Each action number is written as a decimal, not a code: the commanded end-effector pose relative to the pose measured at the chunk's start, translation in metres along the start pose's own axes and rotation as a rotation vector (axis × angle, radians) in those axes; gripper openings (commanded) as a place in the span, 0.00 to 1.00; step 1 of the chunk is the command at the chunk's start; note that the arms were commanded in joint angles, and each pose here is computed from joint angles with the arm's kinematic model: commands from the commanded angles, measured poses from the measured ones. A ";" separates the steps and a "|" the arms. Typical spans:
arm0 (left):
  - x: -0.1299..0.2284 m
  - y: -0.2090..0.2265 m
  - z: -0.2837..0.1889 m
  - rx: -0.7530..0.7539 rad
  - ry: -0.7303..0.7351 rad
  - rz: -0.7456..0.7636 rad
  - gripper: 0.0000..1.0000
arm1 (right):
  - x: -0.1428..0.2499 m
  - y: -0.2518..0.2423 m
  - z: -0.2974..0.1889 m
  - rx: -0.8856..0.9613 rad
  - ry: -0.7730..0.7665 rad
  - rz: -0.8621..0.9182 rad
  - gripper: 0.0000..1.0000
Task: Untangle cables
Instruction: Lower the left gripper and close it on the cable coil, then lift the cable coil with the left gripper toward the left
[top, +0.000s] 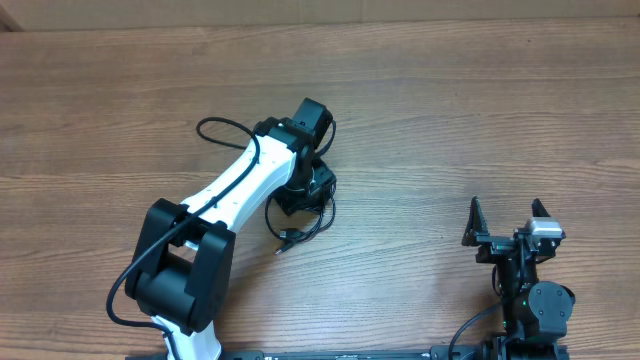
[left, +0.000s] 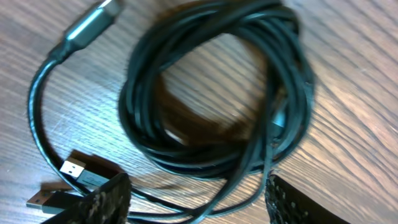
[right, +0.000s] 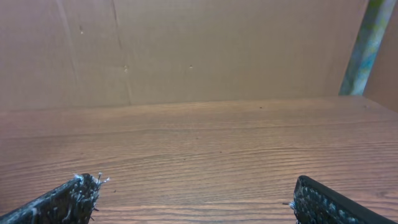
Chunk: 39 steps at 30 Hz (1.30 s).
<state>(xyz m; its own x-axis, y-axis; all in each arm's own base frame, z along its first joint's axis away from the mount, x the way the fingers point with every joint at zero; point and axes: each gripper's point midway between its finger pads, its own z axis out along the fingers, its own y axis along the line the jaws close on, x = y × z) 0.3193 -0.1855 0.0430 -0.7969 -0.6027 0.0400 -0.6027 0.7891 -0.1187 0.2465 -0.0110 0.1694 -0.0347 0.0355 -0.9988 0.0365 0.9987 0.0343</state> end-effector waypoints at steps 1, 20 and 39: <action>0.000 0.019 0.012 -0.061 -0.012 -0.105 0.68 | 0.002 -0.003 0.000 0.016 -0.001 0.006 1.00; -0.031 0.026 0.035 -0.051 -0.177 0.065 0.04 | 0.002 -0.003 0.000 0.016 -0.001 0.006 1.00; -0.033 -0.004 -0.202 0.360 -0.463 0.220 0.04 | 0.002 -0.003 0.000 0.016 -0.001 0.006 1.00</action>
<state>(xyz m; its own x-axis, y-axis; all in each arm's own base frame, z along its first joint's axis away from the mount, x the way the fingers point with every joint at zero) 0.3497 -0.1433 0.2086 -0.7596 -0.5054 -0.4092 -0.3855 0.8568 -0.3425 0.2465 -0.0110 0.1694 -0.0347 0.0355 -0.9988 0.0365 0.9987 0.0343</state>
